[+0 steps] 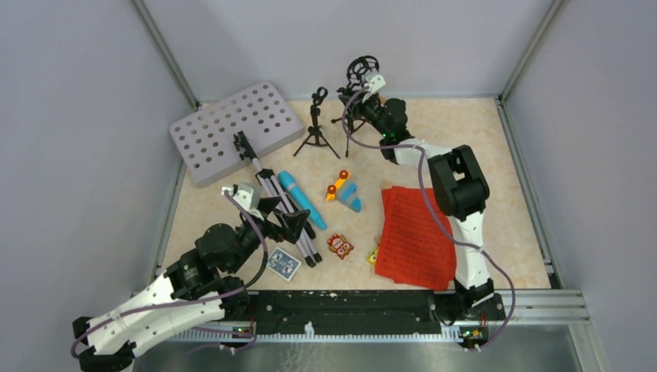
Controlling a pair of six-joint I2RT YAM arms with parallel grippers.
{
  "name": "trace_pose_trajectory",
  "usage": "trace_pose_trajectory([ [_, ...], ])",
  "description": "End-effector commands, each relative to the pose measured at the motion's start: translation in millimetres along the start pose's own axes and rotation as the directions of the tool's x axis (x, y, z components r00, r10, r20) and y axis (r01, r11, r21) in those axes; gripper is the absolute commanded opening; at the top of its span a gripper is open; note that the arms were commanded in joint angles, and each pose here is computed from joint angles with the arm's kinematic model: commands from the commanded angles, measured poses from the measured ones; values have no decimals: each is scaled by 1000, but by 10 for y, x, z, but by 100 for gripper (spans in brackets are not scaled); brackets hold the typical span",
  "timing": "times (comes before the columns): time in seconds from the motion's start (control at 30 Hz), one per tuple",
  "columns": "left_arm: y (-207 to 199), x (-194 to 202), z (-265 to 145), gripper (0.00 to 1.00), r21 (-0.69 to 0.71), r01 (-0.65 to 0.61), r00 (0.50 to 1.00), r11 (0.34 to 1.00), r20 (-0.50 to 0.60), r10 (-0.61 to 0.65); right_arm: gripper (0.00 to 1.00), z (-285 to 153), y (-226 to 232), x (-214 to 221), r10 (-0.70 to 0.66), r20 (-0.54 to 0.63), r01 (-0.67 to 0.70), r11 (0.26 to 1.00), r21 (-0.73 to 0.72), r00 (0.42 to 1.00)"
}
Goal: Pack up the instrument practice props
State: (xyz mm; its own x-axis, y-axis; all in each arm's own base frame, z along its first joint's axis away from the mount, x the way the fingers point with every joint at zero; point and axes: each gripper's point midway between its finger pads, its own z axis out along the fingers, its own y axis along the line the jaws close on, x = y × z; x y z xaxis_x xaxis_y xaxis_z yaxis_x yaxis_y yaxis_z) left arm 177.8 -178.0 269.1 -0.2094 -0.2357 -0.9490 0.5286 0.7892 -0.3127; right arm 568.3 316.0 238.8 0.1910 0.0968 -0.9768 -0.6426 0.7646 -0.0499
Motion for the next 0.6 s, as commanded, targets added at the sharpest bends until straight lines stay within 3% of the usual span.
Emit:
trace_pose_trajectory([
  [0.0,-13,-163,-7,99,4,-13,998,1000,57,13,0,126,138,-542,-10,206,38,991,-129,978],
  [0.3,-44,-96,58,99,6,-22,999,1000,27,22,0,106,324,-249,36,168,5,971,-238,985],
  [0.57,-34,-72,71,99,0,-17,1000,1000,26,17,17,-33,430,-207,46,153,-3,964,-268,987],
])
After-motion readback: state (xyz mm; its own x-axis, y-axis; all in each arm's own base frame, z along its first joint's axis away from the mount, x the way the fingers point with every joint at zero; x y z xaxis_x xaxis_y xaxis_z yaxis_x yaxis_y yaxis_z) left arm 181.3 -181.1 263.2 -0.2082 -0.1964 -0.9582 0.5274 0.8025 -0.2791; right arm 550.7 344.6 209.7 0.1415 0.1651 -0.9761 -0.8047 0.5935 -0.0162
